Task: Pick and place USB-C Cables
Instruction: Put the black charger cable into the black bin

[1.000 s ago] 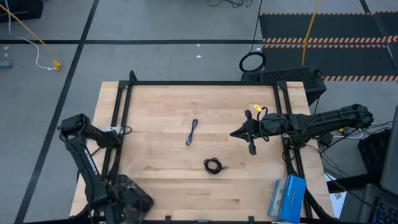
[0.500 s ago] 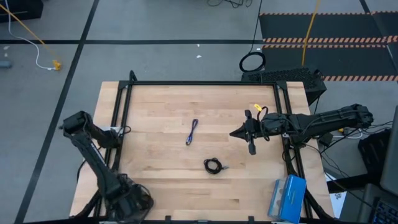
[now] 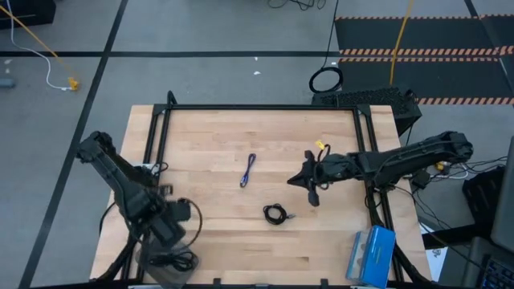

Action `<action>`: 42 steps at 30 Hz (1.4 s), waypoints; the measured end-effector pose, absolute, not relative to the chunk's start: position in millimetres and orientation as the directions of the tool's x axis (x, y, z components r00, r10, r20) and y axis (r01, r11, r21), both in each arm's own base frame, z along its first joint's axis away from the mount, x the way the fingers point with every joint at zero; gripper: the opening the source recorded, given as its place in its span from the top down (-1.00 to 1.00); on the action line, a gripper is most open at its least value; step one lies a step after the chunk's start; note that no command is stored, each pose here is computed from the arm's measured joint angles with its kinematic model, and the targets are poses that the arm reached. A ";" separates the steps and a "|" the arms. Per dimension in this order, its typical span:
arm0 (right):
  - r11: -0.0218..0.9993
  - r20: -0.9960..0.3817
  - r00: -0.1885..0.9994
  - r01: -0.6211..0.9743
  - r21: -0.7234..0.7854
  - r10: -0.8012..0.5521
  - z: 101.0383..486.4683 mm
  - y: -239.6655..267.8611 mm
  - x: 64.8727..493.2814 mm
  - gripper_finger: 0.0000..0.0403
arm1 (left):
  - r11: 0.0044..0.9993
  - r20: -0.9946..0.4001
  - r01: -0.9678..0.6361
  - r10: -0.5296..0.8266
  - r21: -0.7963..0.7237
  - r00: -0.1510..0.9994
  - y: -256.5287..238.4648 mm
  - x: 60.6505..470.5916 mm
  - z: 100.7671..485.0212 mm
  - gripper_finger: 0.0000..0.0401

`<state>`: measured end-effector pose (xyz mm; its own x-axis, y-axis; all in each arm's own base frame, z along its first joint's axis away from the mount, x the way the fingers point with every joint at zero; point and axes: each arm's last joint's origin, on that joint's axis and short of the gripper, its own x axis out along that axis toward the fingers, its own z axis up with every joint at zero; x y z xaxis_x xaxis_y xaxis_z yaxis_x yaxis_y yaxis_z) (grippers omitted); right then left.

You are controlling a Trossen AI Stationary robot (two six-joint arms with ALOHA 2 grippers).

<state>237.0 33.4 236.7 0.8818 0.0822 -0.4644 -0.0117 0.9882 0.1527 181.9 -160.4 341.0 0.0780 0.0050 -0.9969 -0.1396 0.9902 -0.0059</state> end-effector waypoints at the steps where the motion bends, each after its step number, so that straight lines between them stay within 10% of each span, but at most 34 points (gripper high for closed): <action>1: 0.988 -0.479 0.873 -0.019 0.151 0.089 236.6 36.4 241.8 0.91 | 0.991 -0.988 -0.131 0.047 0.028 0.145 -156.0 184.9 347.4 0.37; 8: 0.981 -0.592 0.789 -0.069 0.183 0.166 233.0 65.7 276.6 0.74 | 0.963 -0.822 -0.095 0.265 0.253 0.504 -138.2 213.4 372.6 0.37; 17: 0.976 -0.728 0.660 -0.033 0.216 0.184 208.2 100.4 308.4 0.56 | 0.952 -0.685 0.037 0.192 0.304 0.702 -148.0 246.5 364.3 0.37; 42: 0.969 -0.833 0.527 0.068 0.238 0.167 153.2 112.1 332.3 0.10 | 0.926 -0.665 0.122 0.161 0.357 0.729 -157.5 258.0 305.5 0.37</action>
